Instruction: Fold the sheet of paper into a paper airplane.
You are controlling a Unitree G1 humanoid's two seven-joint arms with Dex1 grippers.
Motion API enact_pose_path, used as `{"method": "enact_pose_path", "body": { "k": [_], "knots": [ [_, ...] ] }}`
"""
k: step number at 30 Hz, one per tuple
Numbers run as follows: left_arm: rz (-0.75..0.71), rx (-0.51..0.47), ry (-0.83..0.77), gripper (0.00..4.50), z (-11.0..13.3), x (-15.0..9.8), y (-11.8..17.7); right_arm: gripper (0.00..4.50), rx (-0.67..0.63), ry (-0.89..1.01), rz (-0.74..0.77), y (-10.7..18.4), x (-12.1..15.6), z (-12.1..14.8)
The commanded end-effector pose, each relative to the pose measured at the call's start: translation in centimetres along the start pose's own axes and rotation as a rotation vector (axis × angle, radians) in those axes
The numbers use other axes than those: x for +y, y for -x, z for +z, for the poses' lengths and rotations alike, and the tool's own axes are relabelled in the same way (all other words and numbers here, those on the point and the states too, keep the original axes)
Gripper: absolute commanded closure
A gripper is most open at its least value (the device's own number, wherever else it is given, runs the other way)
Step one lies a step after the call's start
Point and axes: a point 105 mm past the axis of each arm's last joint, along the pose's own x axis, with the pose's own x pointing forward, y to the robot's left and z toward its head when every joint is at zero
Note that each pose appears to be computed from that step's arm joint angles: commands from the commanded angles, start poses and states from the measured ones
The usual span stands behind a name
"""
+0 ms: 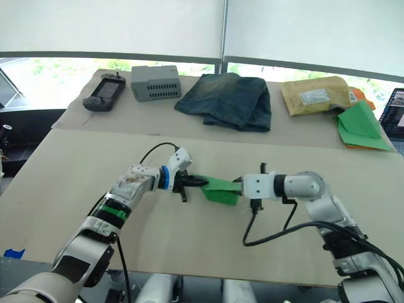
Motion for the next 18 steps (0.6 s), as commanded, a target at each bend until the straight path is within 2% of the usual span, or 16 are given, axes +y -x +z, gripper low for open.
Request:
{"method": "enact_pose_path", "body": {
  "k": [1,2,7,10,18],
  "knots": [
    [0.019,0.091,0.06,4.5,-3.0,0.2,-0.1,1.77,0.008,-0.015,-0.081,2.3,-1.3,1.7],
    [0.018,0.089,0.061,4.5,-3.0,0.2,-0.1,1.49,0.004,-0.031,-0.084,2.6,-1.1,2.3],
    [0.006,0.084,0.054,4.5,-2.8,0.3,-0.2,1.49,-0.049,-0.143,-0.118,2.1,0.2,4.4],
    [0.0,0.077,0.045,4.5,-2.4,0.3,-0.3,1.49,-0.019,-0.143,-0.121,0.9,1.2,3.6],
    [-0.002,0.08,0.033,4.5,-2.5,0.4,0.3,1.49,0.002,-0.121,-0.119,-1.1,1.4,2.0]
  ]
}}
